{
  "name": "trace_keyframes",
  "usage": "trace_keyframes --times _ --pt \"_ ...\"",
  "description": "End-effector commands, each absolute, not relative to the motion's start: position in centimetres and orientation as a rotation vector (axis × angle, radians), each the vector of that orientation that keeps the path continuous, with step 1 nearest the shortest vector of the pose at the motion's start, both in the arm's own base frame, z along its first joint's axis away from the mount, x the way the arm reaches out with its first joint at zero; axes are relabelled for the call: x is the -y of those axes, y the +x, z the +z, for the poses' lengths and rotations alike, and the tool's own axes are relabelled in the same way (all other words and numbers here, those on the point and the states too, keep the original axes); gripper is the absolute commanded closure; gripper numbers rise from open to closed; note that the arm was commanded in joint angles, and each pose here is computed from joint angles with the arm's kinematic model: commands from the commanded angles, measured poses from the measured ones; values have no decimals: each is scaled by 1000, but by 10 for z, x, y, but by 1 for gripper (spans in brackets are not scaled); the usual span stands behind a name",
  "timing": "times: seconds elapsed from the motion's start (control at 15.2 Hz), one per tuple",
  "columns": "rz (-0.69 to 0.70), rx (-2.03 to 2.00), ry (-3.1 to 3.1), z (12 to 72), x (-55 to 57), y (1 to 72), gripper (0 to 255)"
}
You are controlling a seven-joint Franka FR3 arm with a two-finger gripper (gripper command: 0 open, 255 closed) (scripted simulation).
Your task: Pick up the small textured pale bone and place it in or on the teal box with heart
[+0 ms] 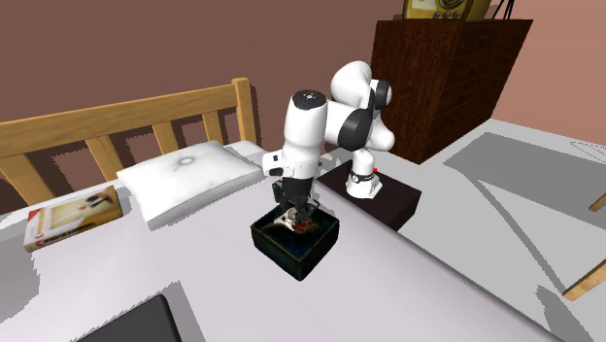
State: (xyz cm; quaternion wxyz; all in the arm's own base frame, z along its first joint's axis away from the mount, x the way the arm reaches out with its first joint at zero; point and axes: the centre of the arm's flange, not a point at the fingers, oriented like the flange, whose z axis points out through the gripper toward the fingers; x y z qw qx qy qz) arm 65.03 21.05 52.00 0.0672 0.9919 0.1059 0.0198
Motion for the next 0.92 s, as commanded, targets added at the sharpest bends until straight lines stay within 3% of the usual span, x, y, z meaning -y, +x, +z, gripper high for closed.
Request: trace_keyframes --times 0.0,0.33,0.4,0.73,0.86 --pt "58 -320 2989 518 -211 650 255" --pt "58 -320 2989 518 -211 650 255" --pt "58 -320 2990 517 -210 650 0" --pt "58 -320 2989 518 -211 650 0" --pt "58 -320 2989 544 -214 648 0"
